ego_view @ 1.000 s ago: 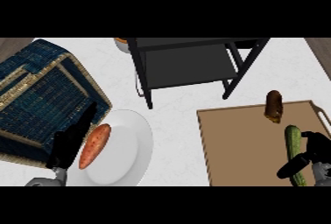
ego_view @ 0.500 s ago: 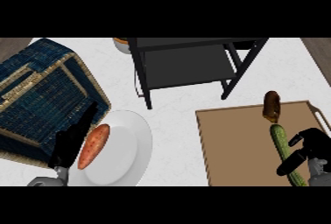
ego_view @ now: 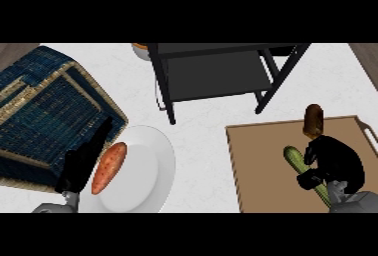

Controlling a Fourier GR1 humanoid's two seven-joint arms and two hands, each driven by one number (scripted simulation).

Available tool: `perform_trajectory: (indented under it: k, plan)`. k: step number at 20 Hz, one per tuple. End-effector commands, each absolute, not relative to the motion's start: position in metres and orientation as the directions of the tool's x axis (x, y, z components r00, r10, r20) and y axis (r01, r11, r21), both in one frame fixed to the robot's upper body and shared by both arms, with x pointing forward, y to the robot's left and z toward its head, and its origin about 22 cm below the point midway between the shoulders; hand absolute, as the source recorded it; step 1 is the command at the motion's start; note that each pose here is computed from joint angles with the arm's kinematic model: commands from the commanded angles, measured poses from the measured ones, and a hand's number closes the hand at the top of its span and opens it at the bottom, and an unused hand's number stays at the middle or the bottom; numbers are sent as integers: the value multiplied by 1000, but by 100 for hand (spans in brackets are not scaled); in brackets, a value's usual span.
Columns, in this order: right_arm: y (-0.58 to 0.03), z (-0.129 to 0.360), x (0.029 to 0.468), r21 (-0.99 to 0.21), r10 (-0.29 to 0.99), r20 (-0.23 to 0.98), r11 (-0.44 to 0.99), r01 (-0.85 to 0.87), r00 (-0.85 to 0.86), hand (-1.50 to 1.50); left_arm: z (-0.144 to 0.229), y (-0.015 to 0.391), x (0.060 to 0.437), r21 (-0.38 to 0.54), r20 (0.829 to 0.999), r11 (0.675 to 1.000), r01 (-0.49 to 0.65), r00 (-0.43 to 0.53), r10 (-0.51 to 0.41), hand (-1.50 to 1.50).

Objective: Pick the squash from the tray and place it in the tiered shelf

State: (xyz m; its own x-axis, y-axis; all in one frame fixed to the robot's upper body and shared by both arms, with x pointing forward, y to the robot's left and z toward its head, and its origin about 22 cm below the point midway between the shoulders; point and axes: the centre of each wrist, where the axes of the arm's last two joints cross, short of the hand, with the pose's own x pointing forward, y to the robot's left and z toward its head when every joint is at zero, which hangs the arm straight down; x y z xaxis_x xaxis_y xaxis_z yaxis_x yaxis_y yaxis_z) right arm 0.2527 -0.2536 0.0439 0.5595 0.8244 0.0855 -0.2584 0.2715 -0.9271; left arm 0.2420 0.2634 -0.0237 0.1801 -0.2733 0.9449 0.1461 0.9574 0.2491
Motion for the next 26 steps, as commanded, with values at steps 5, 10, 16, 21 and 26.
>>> perform_trajectory:
  k: [5, 10, 16, 21, 26]
  plan:
    - [-173, 103, 216, -941, 928, 262, 307, -144, 266, 150, -30, 261, 233, 241, 937, 959, 152, 220, -270, 0]
    - [-187, 165, 191, -972, 940, 230, 232, 23, 253, 150, -32, 286, 231, 237, 934, 963, 130, 244, -262, 0]
    - [-196, 225, 194, -856, 869, 474, 419, 303, 139, 150, -26, 279, 244, 246, 938, 960, 132, 218, -270, 0]
    - [-168, 275, 232, -827, 848, 513, 447, 341, 131, 150, -40, 269, 234, 243, 939, 958, 149, 213, -271, 0]
    - [-164, 291, 279, -837, 862, 482, 400, 373, 159, 150, -37, 253, 237, 243, 935, 955, 169, 223, -277, 0]
